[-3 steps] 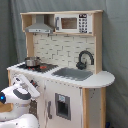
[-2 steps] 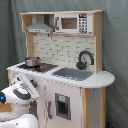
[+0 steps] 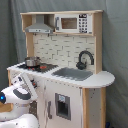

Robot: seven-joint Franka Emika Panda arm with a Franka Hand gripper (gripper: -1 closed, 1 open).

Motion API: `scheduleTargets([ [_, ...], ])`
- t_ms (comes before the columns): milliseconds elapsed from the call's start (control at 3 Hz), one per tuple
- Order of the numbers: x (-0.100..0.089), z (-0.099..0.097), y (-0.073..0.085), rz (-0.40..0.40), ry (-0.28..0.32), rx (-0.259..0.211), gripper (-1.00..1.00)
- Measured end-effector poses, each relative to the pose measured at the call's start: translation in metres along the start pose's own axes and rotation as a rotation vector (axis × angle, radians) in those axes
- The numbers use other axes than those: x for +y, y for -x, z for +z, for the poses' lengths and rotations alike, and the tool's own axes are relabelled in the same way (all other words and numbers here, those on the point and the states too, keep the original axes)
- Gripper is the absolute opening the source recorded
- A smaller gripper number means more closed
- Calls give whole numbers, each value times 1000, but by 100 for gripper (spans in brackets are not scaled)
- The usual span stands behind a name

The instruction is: Play with the kitchen

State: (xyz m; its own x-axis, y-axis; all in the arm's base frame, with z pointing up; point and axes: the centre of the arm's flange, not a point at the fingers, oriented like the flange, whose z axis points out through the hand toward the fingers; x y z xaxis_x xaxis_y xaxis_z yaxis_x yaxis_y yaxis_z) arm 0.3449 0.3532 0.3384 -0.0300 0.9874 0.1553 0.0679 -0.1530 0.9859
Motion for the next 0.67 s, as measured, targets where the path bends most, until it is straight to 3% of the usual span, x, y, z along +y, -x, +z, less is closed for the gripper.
scheduleTargets([
  [667, 0, 0, 0, 203, 0, 1, -100],
])
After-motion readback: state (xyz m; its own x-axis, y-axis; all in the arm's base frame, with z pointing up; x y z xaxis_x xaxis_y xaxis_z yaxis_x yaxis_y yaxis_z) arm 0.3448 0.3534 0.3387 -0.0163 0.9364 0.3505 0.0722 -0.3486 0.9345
